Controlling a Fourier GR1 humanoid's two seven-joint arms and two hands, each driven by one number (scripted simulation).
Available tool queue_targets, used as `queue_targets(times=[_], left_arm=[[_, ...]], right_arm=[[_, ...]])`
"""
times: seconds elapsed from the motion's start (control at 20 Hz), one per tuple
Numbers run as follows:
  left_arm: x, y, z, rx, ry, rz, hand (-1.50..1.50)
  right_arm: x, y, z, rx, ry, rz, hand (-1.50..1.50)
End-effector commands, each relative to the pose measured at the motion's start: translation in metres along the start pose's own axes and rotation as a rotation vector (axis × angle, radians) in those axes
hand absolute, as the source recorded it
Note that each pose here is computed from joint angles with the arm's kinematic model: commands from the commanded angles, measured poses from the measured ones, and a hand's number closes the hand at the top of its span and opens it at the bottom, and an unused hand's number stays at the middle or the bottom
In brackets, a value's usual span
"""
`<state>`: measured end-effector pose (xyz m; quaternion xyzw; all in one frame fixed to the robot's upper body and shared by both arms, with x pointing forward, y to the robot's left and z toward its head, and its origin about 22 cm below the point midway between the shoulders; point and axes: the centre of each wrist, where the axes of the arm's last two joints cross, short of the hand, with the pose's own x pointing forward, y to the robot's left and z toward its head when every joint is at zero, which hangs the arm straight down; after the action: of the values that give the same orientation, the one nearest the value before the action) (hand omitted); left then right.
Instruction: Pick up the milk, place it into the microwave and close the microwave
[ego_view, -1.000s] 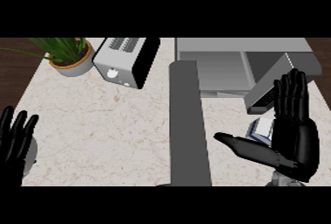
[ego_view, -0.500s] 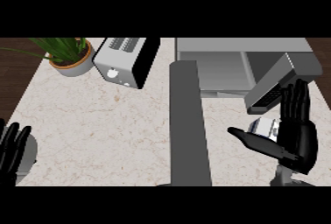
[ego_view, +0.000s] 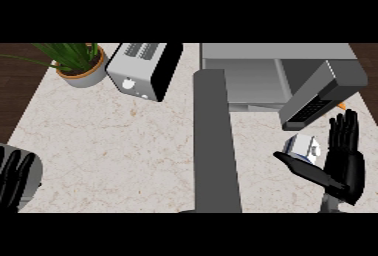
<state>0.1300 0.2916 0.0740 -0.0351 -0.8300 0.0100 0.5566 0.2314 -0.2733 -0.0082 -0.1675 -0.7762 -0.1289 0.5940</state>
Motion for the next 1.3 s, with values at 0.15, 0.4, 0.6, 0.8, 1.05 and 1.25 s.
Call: queue_targets(times=[0.15, 0.4, 0.6, 0.8, 1.05, 1.25], left_arm=[[0.010, 0.009, -0.011, -0.012, 0.008, 0.012, -1.50], [0.009, -0.003, 0.004, 0.005, -0.008, 0.006, -1.50], [-0.009, 0.014, 0.011, 0.000, 0.011, 0.020, -1.50], [0.008, 0.001, -0.003, -0.013, -0.005, 0.021, -1.50], [-0.009, 0.007, 0.014, -0.020, 0.005, 0.028, -1.50], [0.009, 0.009, 0.011, -0.018, 0.005, 0.016, -1.50]], right_arm=[[-0.040, -0.036, 0.027, -0.018, 0.032, 0.034, -1.50], [-0.048, -0.034, 0.007, 0.017, 0.027, 0.023, -1.50], [-0.063, -0.030, 0.024, 0.057, 0.005, 0.053, -1.50], [-0.073, -0.049, 0.008, 0.062, 0.021, 0.046, -1.50], [-0.101, -0.045, -0.011, 0.015, -0.013, 0.054, -1.50], [-0.111, -0.049, 0.005, -0.041, 0.053, 0.132, -1.50]])
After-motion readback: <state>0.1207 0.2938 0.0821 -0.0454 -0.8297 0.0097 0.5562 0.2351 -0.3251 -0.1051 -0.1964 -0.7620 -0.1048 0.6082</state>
